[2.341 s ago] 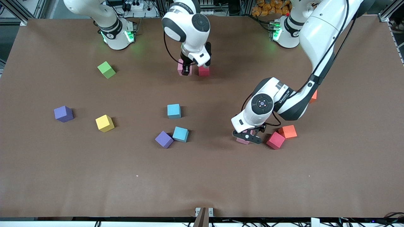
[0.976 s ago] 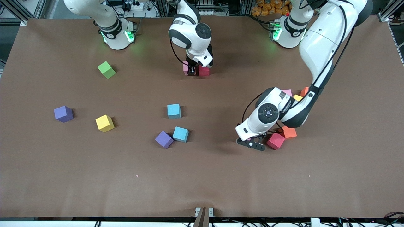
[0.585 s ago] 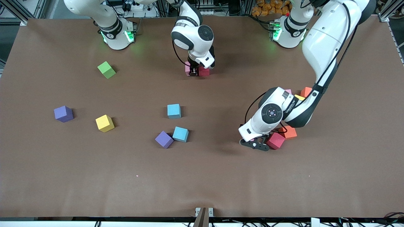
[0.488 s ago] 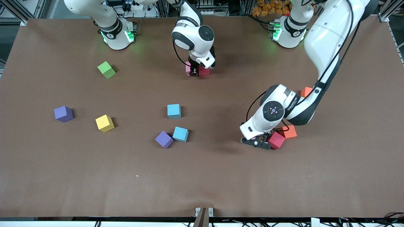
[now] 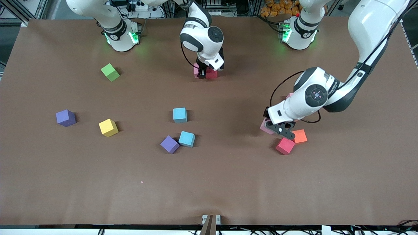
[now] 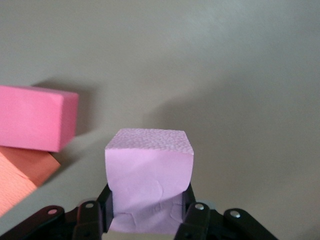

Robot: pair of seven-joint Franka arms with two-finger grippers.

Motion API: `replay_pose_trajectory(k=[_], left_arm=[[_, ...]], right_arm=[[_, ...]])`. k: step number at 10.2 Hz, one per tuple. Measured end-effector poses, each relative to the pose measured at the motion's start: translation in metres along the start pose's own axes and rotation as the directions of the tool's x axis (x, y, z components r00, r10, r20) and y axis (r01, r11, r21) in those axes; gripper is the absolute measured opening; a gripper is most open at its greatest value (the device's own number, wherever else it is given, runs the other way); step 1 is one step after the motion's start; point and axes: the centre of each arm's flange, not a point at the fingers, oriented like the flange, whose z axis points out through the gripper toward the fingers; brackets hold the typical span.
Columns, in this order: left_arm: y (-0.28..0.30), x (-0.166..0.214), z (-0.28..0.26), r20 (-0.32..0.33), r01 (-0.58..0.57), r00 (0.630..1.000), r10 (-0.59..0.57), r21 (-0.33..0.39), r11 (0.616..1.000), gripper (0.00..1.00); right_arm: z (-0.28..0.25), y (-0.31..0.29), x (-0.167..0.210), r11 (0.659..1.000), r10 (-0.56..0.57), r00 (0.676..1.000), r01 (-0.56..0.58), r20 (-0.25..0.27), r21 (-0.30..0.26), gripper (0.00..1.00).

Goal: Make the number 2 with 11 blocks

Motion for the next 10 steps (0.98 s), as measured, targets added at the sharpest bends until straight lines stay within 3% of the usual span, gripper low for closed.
replay_pose_trajectory(k=[2,7,10], left_arm=[[0.047,-0.014,0.011,0.032,-0.096,0.995,0.096,0.009,0.995,0.54],[0.133,-0.051,0.030,0.089,-0.262,0.962,0.260,0.005,0.965,0.54],[0.174,-0.071,0.038,0.114,-0.336,0.936,0.334,-0.007,0.942,0.54]], right_arm=[[-0.003,0.001,0.002,1.000,0.000,1.000,0.000,-0.005,-0.003,1.00],[-0.051,0.007,-0.014,1.000,0.024,0.999,-0.024,0.030,-0.015,1.00],[-0.101,0.051,-0.067,0.989,0.145,0.989,-0.144,0.030,-0.018,1.00]])
